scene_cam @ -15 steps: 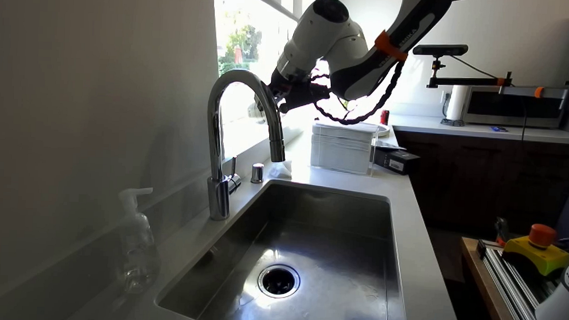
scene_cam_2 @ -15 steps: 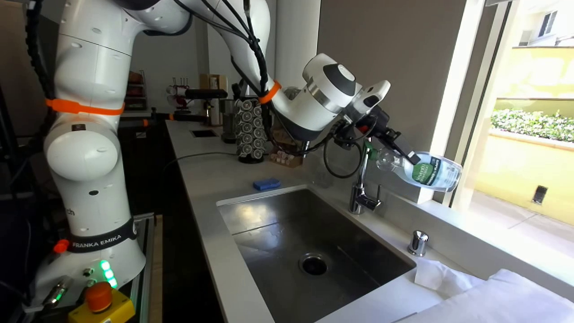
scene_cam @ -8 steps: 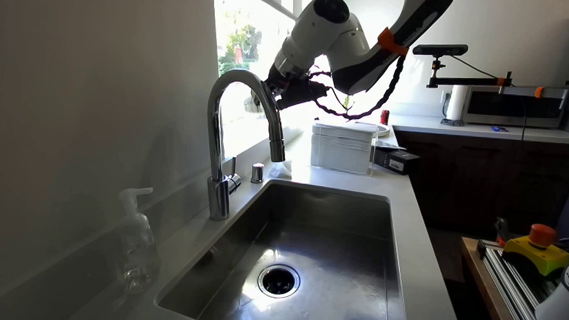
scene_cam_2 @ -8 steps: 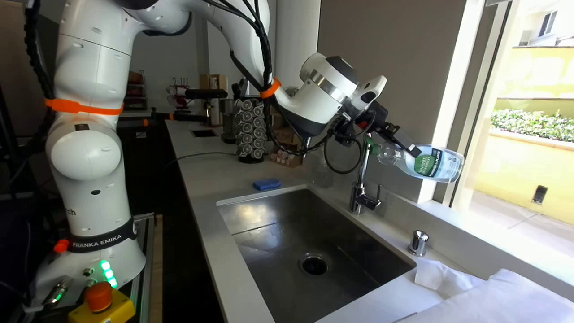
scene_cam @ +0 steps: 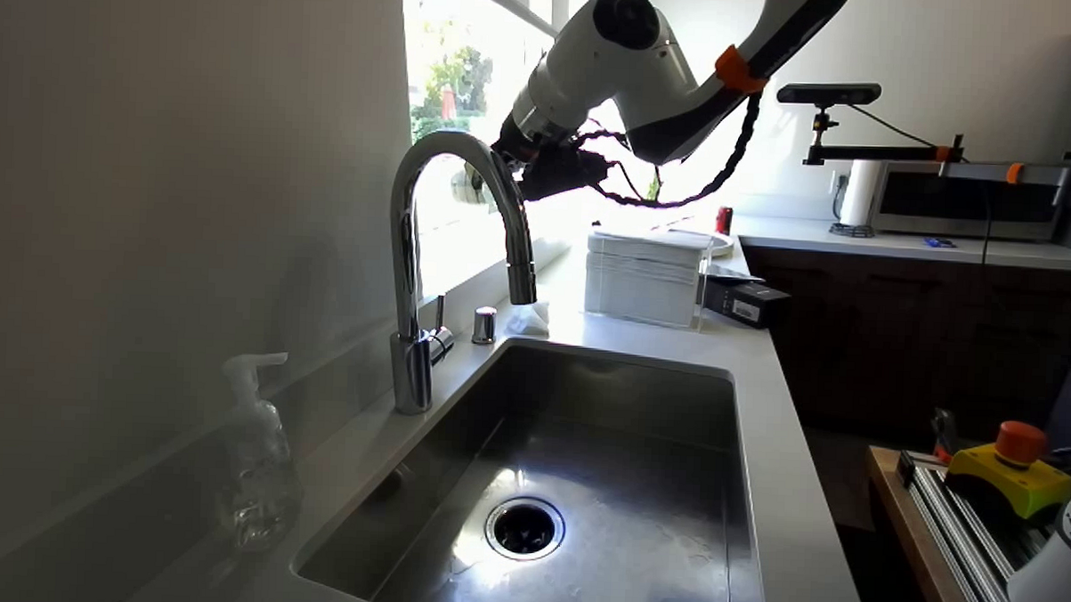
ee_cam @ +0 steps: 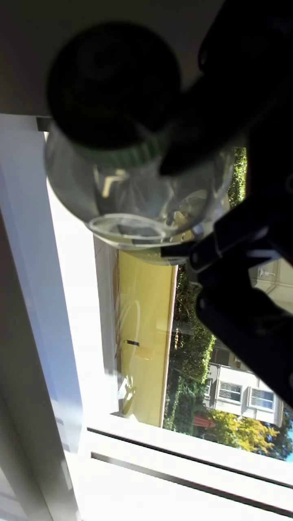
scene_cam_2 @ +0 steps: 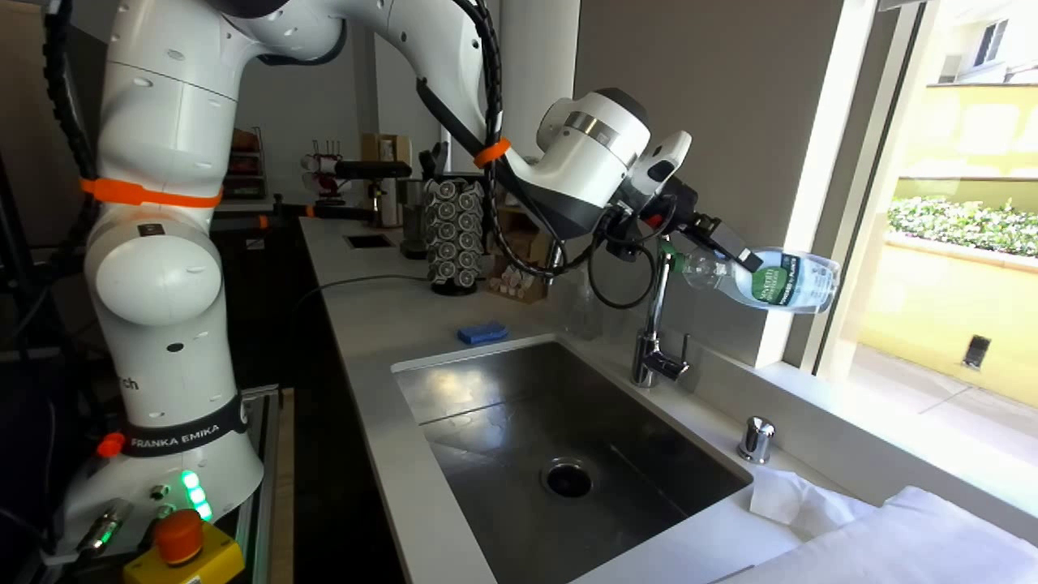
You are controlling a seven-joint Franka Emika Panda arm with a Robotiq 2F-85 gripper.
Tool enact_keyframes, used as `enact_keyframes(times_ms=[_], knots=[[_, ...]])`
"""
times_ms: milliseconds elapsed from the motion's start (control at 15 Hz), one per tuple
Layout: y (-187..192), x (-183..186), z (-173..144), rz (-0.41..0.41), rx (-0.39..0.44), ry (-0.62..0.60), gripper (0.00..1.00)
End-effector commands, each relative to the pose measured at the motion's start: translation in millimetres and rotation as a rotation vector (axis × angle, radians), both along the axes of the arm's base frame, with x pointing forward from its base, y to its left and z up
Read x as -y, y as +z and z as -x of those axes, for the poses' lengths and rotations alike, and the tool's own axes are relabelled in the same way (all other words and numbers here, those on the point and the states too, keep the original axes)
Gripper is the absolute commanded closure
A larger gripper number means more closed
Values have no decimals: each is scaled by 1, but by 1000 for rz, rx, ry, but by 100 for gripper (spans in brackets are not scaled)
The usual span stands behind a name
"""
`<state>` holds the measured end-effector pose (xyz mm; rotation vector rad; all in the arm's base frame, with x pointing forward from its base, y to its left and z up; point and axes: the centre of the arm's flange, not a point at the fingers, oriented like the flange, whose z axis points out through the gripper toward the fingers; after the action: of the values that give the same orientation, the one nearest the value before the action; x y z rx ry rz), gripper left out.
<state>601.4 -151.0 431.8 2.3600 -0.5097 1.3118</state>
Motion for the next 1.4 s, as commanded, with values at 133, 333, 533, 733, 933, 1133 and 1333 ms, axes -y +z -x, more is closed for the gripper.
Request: enact_keyframes(times_ms=[133, 333, 533, 733, 933, 1133, 1333], knots=[[-15, 3, 5, 54, 28, -68, 73], [-20, 6, 5, 80, 22, -115, 73], [-25, 8, 4, 107, 19, -156, 73], [-27, 9, 3, 143, 23, -191, 73], [-28, 9, 2, 179, 27, -206, 73], [-29, 9, 4, 202, 28, -216, 73], [-30, 10, 5, 212, 25, -224, 73]])
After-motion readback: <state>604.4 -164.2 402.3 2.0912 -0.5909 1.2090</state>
